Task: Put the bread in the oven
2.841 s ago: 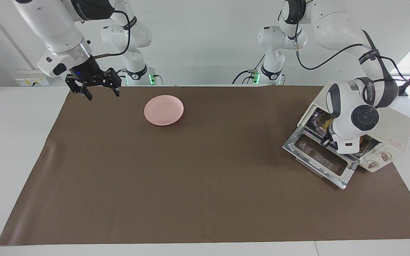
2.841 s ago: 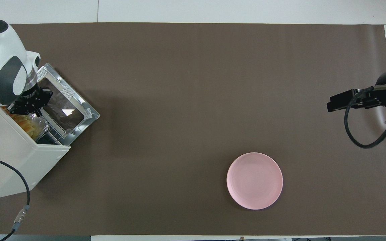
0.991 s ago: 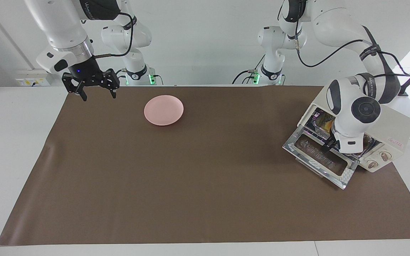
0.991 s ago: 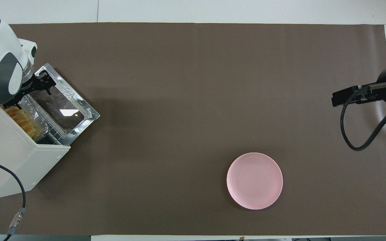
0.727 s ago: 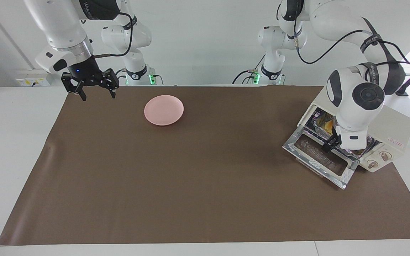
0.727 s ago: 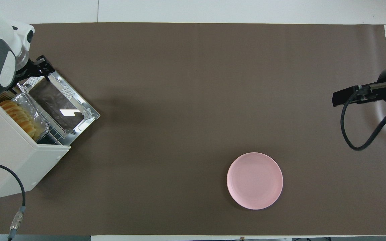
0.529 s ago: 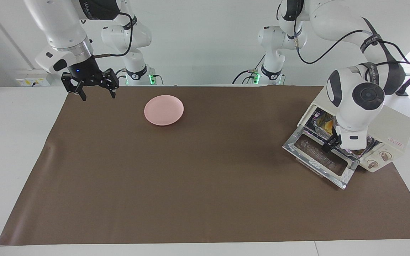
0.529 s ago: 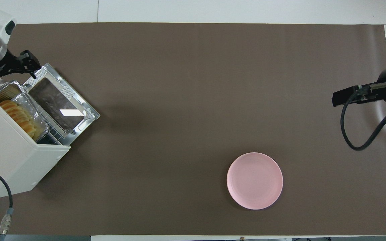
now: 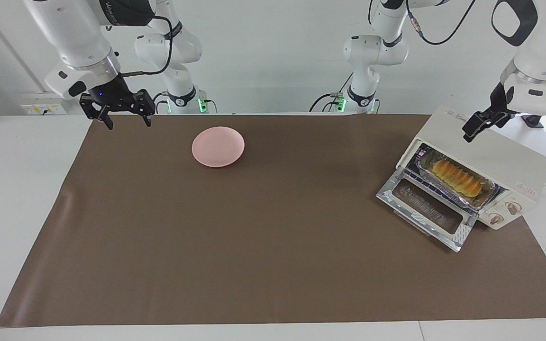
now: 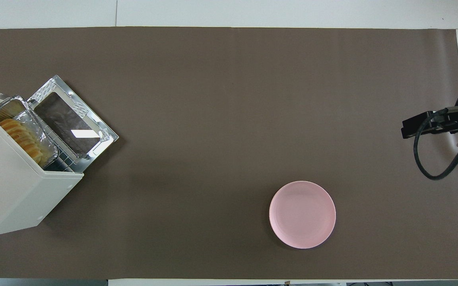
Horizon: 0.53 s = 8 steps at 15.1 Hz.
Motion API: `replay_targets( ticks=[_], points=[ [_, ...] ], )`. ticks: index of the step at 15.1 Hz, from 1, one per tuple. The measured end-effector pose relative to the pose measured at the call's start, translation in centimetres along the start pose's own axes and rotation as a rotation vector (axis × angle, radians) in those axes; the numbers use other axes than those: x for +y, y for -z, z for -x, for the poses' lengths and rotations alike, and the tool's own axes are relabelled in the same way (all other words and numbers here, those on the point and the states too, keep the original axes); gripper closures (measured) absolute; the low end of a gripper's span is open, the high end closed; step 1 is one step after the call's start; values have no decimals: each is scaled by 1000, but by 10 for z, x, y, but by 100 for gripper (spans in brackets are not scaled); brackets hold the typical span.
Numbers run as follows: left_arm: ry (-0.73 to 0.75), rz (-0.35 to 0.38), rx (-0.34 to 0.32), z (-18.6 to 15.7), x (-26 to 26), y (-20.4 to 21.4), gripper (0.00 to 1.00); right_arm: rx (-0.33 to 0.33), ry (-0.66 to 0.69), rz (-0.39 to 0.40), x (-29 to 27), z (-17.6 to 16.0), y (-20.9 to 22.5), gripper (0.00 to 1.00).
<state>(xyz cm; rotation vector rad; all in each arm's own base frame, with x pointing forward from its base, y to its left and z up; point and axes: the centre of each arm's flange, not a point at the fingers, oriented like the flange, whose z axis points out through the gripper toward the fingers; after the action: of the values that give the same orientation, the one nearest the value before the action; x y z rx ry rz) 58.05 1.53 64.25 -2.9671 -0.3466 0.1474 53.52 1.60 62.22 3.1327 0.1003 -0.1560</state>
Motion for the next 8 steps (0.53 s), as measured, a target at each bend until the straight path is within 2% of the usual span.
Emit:
replay_targets(
  ticks=[2,8],
  points=[
    [-59,20,-29,5,9,-5,0,-25,-11,-2,6,5,0,0],
    [-152,97,-67,14,10,-14,0,-30,-21,-4,11,6,0,0]
  ],
)
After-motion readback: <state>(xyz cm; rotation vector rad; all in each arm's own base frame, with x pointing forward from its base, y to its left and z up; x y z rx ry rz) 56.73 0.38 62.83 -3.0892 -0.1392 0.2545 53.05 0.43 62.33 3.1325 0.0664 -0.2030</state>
